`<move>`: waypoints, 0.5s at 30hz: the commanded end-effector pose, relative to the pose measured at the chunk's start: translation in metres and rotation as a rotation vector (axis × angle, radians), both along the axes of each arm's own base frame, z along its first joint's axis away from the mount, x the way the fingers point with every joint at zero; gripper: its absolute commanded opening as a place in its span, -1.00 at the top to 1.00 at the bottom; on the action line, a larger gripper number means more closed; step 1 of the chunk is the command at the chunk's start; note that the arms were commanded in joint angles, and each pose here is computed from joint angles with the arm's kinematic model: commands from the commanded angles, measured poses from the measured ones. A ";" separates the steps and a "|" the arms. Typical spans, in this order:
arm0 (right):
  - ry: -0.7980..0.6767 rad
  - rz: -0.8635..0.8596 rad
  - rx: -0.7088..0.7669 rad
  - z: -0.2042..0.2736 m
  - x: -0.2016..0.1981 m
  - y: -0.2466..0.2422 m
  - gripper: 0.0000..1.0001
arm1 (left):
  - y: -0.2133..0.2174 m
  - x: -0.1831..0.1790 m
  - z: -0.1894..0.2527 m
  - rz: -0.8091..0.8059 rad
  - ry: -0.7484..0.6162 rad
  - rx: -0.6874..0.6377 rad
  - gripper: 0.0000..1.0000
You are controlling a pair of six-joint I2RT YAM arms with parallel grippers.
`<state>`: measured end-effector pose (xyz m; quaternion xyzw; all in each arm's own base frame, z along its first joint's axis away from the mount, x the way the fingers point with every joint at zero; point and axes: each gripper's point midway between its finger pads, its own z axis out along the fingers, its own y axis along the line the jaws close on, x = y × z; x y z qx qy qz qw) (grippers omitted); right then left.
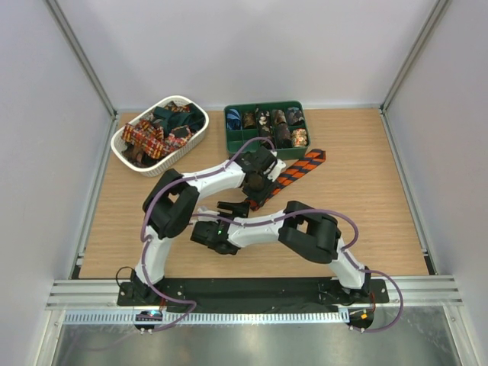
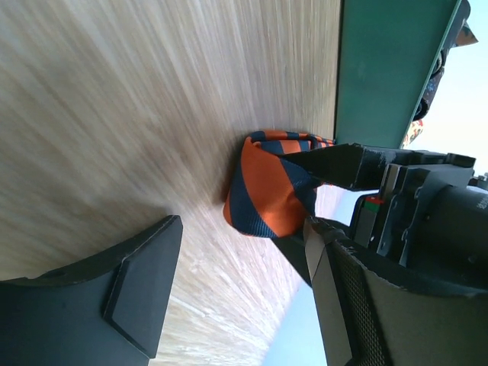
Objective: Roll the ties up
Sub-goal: Roll the tie
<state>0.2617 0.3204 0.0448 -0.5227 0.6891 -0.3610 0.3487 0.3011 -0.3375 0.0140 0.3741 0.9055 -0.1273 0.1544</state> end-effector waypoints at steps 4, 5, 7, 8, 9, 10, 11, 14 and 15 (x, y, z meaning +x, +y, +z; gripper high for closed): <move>0.042 -0.011 -0.025 -0.009 0.009 -0.009 -0.43 | 0.085 -0.121 -0.072 0.022 0.459 0.323 0.97; 0.046 -0.011 -0.031 -0.011 0.010 -0.010 -0.43 | 0.086 -0.123 -0.071 0.023 0.463 0.328 0.96; 0.051 -0.015 -0.041 -0.016 0.012 -0.012 -0.43 | 0.087 -0.129 -0.071 0.017 0.472 0.334 0.97; 0.050 -0.017 -0.048 -0.017 0.012 -0.012 -0.43 | 0.088 -0.131 -0.070 0.014 0.475 0.337 0.97; 0.049 -0.019 -0.053 -0.018 0.013 -0.013 -0.43 | 0.088 -0.134 -0.070 0.011 0.481 0.343 0.98; 0.048 -0.024 -0.067 -0.022 0.014 -0.014 -0.42 | 0.088 -0.137 -0.069 0.007 0.486 0.346 0.98; 0.046 -0.026 -0.077 -0.022 0.014 -0.014 -0.41 | 0.087 -0.138 -0.069 0.007 0.491 0.346 0.97; 0.048 -0.046 -0.110 -0.029 0.012 -0.020 -0.39 | 0.089 -0.143 -0.068 0.000 0.513 0.369 0.97; 0.045 -0.054 -0.121 -0.030 0.012 -0.022 -0.38 | 0.090 -0.144 -0.067 -0.002 0.520 0.377 0.97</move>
